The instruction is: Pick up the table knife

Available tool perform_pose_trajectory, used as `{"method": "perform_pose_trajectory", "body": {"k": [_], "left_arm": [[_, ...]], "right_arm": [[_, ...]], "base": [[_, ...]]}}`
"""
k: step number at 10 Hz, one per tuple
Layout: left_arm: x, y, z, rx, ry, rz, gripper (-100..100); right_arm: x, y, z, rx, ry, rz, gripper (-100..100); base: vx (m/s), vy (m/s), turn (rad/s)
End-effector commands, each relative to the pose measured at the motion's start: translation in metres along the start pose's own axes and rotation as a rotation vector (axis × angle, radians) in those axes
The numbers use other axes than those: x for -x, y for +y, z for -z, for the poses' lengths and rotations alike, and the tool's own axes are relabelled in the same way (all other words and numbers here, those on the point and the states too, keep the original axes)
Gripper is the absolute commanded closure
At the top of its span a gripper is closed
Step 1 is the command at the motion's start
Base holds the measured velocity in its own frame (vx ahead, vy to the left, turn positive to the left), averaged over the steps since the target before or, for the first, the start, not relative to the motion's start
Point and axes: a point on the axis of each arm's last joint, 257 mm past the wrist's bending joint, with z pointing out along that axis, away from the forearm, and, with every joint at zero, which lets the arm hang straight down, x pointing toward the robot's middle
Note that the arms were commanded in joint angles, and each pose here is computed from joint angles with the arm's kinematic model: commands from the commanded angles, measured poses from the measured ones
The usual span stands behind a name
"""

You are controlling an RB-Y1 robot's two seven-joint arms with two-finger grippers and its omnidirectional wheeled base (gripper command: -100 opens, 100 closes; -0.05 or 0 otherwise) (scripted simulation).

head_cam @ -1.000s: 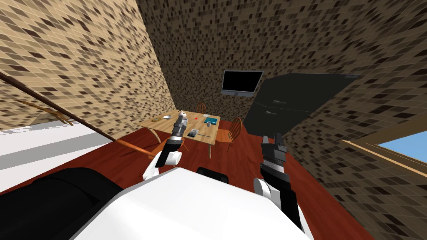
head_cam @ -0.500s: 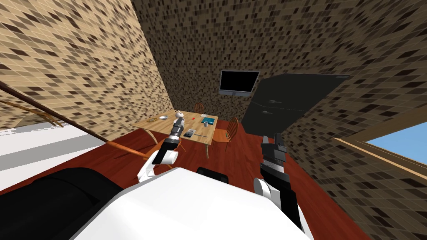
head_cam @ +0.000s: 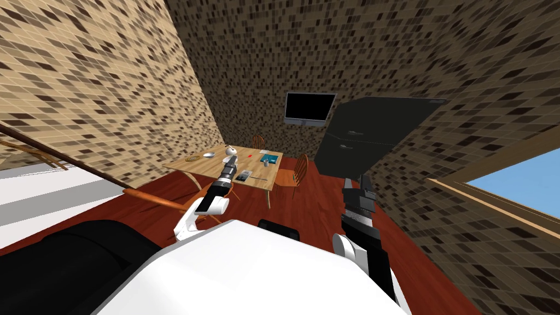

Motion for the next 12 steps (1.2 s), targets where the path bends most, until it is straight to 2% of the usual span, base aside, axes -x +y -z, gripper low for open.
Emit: {"method": "perform_pose_trajectory", "body": {"k": [1,2,3,4,5,6,7,8,9,10,11,12], "left_arm": [[0.003,0.011,0.003,0.039,-0.005,-0.01,-100],[0.014,0.028,0.004,0.095,-0.019,-0.029,-100],[0.014,0.03,0.005,0.102,-0.019,-0.029,-100],[0.025,0.046,0.007,0.152,-0.034,-0.047,-100],[0.025,0.05,0.008,0.168,-0.033,-0.047,-100],[0.036,0.067,0.012,0.221,-0.049,-0.063,-100],[0.036,0.07,0.013,0.236,-0.048,-0.063,-100],[0.048,0.089,0.019,0.298,-0.064,-0.078,-100],[0.048,0.091,0.02,0.307,-0.063,-0.077,-100],[0.059,0.107,0.027,0.362,-0.079,-0.091,-100],[0.059,0.112,0.029,0.38,-0.078,-0.09,-100],[0.07,0.127,0.037,0.431,-0.094,-0.102,-100]], "right_arm": [[0.0,0.0,0.0,0.0,0.0,0.0,0],[0.0,0.0,0.0,0.0,0.0,0.0,0],[0.0,0.0,0.0,0.0,0.0,0.0,0],[0.0,0.0,0.0,0.0,0.0,0.0,0],[0.0,0.0,0.0,0.0,0.0,0.0,0],[0.0,0.0,0.0,0.0,0.0,0.0,0],[0.0,0.0,0.0,0.0,0.0,0.0,0],[0.0,0.0,0.0,0.0,0.0,0.0,0],[0.0,0.0,0.0,0.0,0.0,0.0,0],[0.0,0.0,0.0,0.0,0.0,0.0,0],[0.0,0.0,0.0,0.0,0.0,0.0,0],[0.0,0.0,0.0,0.0,0.0,0.0,0]], "base": [[0.029,-0.065,-0.018],[0.029,-0.083,-0.062],[0.025,-0.069,-0.017],[0.044,-0.078,-0.056],[0.046,-0.069,-0.03],[0.058,-0.073,-0.06],[0.043,-0.066,-0.028],[0.048,-0.074,-0.073],[0.046,-0.066,-0.023],[0.075,-0.075,-0.054],[0.064,-0.064,-0.036],[0.048,-0.083,-0.075]]}}
